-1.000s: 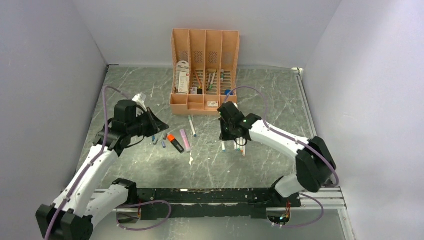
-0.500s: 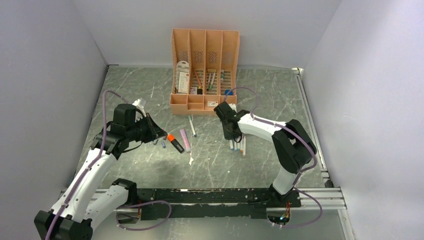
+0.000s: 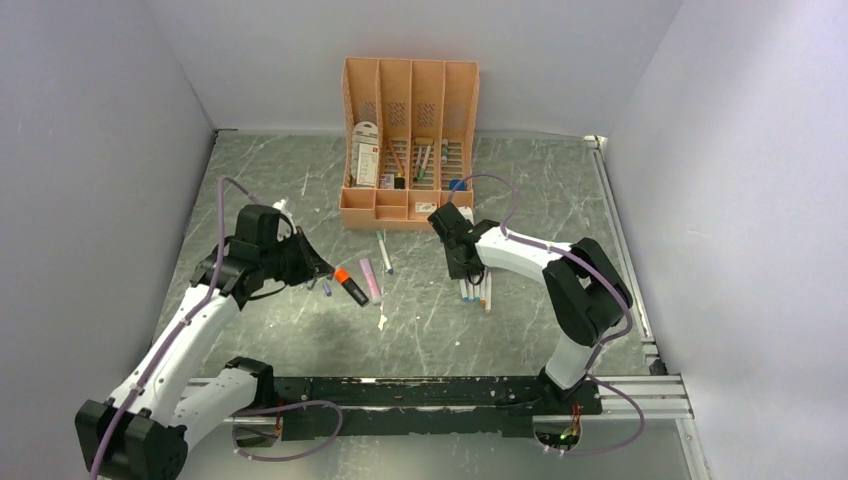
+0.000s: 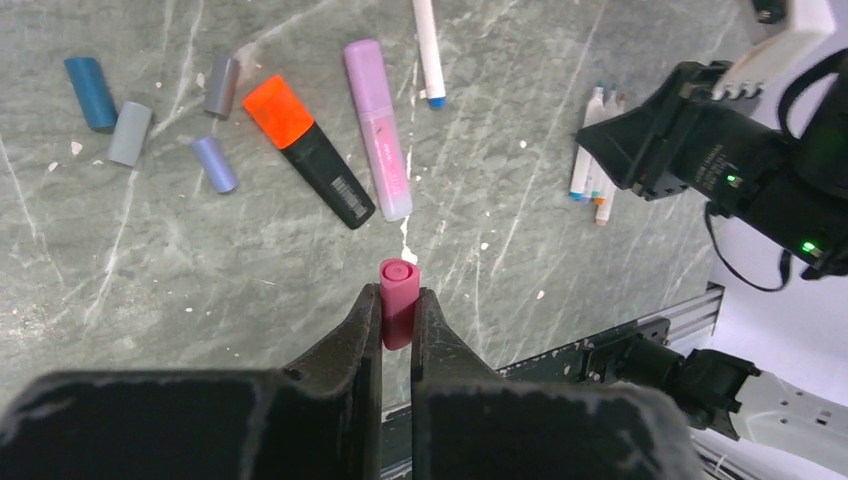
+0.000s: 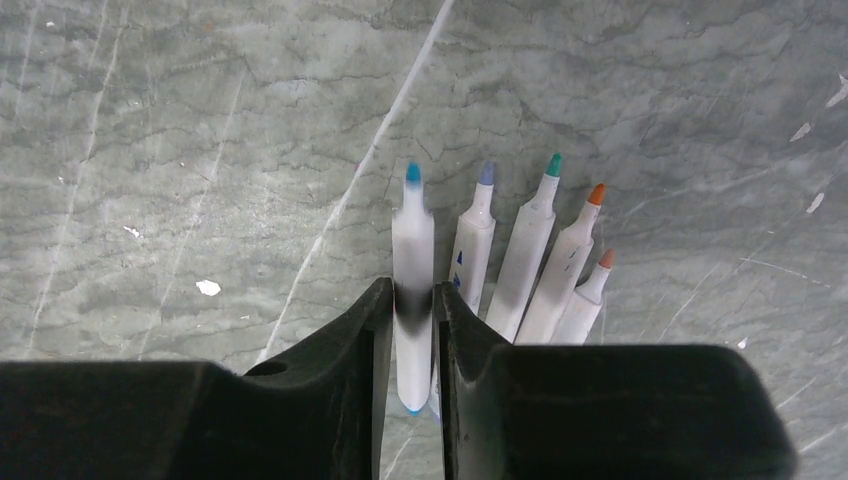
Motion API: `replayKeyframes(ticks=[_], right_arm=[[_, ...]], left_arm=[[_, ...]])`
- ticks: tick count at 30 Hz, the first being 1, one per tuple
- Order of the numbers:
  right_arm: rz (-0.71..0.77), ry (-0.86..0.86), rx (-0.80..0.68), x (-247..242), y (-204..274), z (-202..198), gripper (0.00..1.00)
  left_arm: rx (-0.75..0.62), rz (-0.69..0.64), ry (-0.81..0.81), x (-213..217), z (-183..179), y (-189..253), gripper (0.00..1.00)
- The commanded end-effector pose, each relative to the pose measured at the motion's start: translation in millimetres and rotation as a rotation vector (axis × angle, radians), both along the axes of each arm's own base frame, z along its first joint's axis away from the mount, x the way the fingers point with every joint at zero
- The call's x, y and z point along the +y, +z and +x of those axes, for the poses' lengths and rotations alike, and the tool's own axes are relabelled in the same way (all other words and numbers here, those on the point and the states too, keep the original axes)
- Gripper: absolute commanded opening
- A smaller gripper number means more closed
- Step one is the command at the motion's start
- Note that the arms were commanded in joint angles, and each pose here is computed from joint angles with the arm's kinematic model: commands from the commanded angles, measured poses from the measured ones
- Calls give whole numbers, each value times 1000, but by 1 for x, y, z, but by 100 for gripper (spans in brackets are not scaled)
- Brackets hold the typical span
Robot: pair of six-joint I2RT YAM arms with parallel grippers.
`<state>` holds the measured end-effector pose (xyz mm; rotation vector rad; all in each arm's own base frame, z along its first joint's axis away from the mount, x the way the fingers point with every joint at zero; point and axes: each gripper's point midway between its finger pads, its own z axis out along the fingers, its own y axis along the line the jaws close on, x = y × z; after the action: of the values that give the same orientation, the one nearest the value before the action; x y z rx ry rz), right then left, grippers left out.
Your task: Open the pen caps
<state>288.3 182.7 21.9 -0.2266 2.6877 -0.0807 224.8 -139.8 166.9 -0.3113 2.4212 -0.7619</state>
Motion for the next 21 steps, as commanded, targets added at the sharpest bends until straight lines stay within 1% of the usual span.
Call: replayKeyframes(ticks=[1, 7, 11, 13, 17, 21], right_arm=[[-4, -11, -25, -5, 4, 3, 21], [3, -11, -32, -8, 9, 2, 22], [30, -13, -68, -7, 28, 4, 22], [59, -6, -88, -4, 40, 4, 23], [175, 42, -122, 11, 66, -1, 26], [251, 87, -122, 20, 81, -9, 28]], left_arm=[[40, 68, 2, 6, 5, -16, 16], [133, 131, 2, 10, 12, -46, 20], [171, 200, 25, 19, 18, -58, 20], [181, 232, 27, 23, 22, -62, 20], [211, 297, 35, 30, 29, -71, 21], [234, 358, 47, 39, 34, -82, 22]])
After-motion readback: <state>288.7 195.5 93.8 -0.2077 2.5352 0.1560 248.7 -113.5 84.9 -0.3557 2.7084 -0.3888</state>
